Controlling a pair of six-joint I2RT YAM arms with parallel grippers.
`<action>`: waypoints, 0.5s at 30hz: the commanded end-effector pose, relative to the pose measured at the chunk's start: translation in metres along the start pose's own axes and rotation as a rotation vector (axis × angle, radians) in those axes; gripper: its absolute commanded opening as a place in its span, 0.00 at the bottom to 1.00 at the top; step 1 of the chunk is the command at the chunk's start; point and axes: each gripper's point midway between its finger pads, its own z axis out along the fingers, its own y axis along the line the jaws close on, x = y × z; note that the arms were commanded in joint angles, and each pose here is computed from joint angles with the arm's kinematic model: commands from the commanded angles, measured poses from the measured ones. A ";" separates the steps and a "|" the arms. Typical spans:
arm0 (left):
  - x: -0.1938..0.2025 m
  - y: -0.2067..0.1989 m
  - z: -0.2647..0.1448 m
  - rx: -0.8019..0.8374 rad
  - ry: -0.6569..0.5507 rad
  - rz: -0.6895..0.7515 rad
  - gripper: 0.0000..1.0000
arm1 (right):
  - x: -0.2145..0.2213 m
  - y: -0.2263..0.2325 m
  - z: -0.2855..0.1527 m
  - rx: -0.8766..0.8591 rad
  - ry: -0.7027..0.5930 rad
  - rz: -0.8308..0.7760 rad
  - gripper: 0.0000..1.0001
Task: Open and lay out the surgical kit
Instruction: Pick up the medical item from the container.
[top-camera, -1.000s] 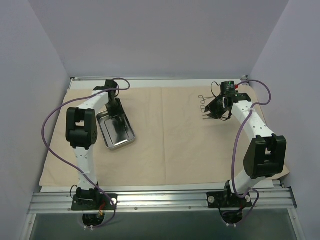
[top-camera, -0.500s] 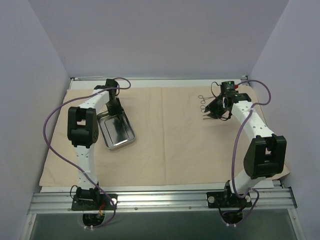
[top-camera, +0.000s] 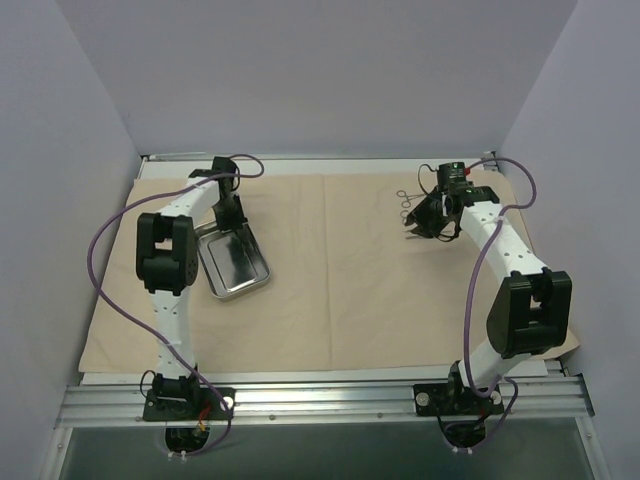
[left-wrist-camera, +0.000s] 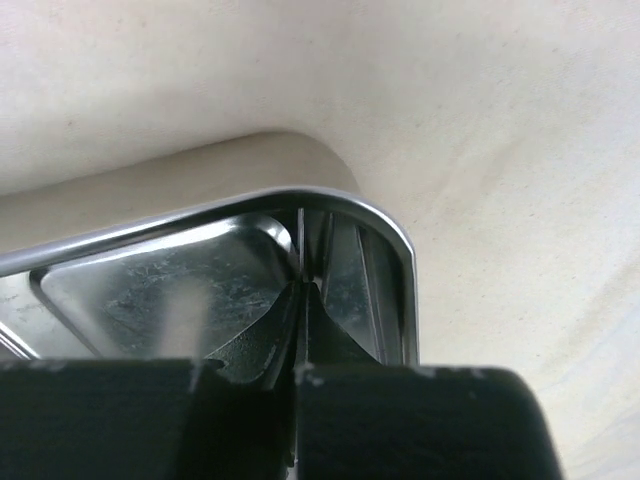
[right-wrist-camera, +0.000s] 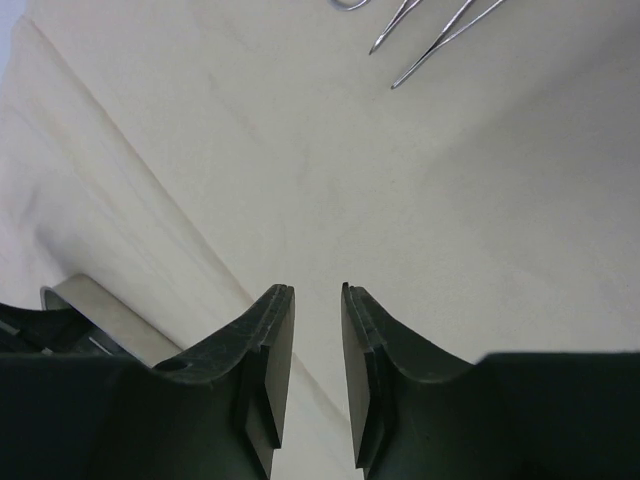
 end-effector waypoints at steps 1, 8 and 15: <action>0.005 0.019 -0.018 -0.060 -0.017 0.054 0.02 | 0.007 0.032 -0.011 -0.100 0.024 -0.136 0.28; 0.021 -0.006 -0.082 0.137 -0.065 0.097 0.02 | 0.041 0.083 -0.013 -0.269 0.114 -0.354 0.34; 0.053 -0.052 -0.152 0.499 -0.099 0.136 0.02 | 0.095 0.142 -0.055 -0.698 0.255 -0.535 0.53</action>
